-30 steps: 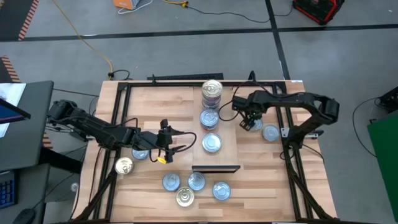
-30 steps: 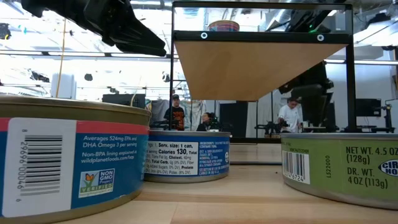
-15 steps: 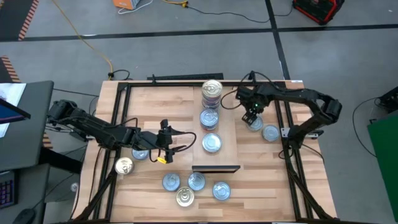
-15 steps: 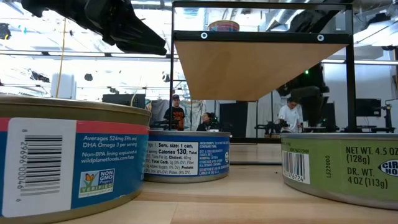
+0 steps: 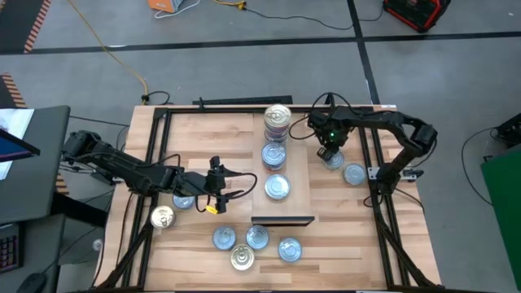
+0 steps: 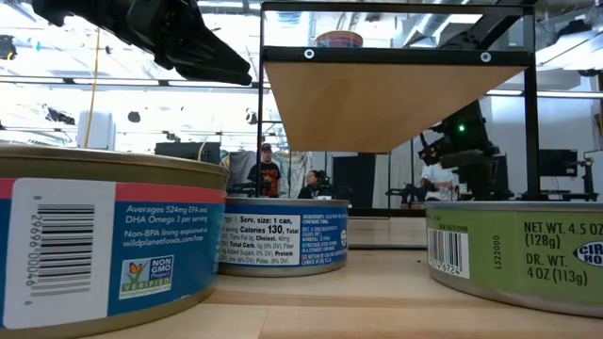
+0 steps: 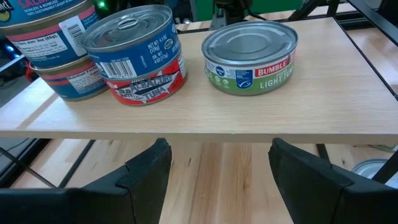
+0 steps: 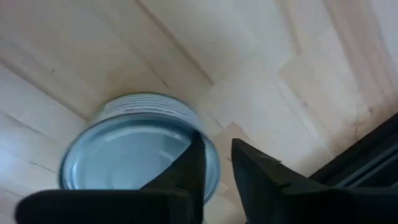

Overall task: Stack canned seafood by type on shelf
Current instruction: Stack the green and white tuna can on top of the green and white tuna can on the shelf

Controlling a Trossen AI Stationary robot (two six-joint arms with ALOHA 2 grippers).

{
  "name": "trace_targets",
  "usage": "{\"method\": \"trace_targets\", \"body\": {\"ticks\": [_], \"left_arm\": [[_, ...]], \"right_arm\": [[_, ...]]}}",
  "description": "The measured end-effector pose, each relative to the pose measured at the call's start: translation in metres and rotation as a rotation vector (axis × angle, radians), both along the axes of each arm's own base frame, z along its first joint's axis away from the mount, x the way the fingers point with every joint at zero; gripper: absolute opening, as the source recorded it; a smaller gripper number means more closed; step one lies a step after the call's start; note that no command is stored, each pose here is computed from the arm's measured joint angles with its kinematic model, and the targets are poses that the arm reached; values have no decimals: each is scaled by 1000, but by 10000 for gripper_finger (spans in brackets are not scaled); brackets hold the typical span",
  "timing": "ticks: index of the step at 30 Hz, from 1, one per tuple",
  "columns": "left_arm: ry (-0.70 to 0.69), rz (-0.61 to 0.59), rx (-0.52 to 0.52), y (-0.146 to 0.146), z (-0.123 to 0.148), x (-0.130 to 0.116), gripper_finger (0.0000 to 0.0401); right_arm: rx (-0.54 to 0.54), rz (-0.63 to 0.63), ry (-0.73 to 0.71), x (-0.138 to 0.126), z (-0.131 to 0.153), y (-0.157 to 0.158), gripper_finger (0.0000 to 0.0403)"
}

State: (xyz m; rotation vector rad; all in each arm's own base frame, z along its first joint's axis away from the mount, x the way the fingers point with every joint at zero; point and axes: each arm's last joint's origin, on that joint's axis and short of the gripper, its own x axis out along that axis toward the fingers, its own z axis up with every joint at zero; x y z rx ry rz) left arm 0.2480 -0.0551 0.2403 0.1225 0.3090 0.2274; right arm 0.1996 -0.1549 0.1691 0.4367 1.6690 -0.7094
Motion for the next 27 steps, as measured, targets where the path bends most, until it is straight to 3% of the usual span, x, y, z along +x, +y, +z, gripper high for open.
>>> {"method": "trace_targets", "body": {"ticks": [7, 16, 20, 27], "left_arm": [[-3, 1, -1, 0, 0, 0, 258], [-10, 1, -3, 0, 1, 0, 258], [-10, 1, -2, 0, 1, 0, 258], [-11, 1, -3, 0, 1, 0, 258]], "right_arm": [[18, -11, 33, -15, -17, 4, 73], [-16, -104, 1, -23, -14, 0, 54], [-90, -138, -23, -29, 1, 3, 53], [-218, -169, -188, -47, 48, 19, 53]]}}
